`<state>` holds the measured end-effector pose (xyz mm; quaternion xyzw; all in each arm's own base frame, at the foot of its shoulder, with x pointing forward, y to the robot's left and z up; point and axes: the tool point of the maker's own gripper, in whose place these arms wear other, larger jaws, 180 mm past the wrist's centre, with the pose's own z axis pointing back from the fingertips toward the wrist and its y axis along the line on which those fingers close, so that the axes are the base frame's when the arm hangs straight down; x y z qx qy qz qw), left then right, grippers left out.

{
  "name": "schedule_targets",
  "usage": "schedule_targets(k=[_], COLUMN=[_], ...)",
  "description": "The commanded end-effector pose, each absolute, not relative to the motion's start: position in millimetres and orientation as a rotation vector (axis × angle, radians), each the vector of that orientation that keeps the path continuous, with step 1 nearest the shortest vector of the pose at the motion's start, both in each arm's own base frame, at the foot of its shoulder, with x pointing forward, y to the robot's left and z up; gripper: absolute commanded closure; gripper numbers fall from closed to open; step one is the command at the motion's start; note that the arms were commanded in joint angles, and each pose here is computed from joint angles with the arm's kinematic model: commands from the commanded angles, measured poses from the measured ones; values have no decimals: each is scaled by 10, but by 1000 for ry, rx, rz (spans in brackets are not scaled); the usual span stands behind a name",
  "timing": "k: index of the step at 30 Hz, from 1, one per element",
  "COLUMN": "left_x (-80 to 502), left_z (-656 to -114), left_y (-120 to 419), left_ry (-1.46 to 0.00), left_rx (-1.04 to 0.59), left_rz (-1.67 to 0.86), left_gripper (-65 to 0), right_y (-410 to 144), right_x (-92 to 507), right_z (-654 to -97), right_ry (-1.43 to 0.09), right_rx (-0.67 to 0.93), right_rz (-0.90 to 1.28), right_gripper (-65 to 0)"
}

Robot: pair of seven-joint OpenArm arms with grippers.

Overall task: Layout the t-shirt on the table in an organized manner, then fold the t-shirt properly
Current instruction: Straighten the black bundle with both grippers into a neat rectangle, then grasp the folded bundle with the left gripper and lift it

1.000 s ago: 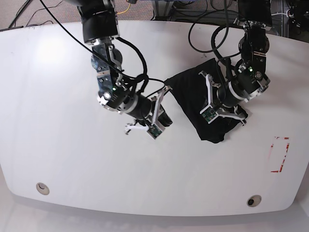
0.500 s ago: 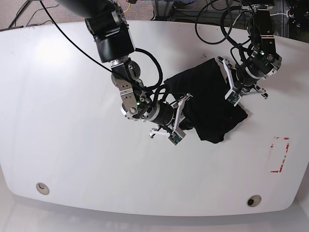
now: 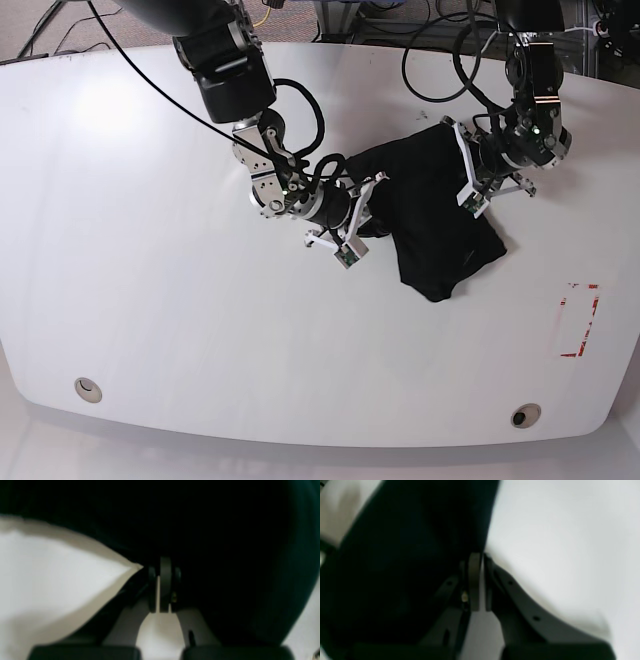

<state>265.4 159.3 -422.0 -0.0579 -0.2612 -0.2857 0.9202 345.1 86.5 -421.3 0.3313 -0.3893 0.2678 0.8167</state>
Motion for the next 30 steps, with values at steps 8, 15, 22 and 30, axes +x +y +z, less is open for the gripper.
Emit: schedule_targets(k=[8,15,22,30], left_x=[2815,2876,3038,3338], left_z=[-4173,-4023,-3590,-2871], left_y=[1886,1931,1964,1778], left_ry=[-562,-598,-711,-927], left_rx=[-60,-28,49,119], left_rz=[-604,-628,-675,-720], left_gripper=[0,0,0,0], right_y=[739,760,710,204], right_x=[3268,3223,3269,3343], right_z=[-4020,-3806,-3487,-2970], right_ry=[-852,-899,-947,-1116], right_rx=[655,647,590,466], right_rz=[634,661,723,720], right_gripper=[-29,-29,-29,-29])
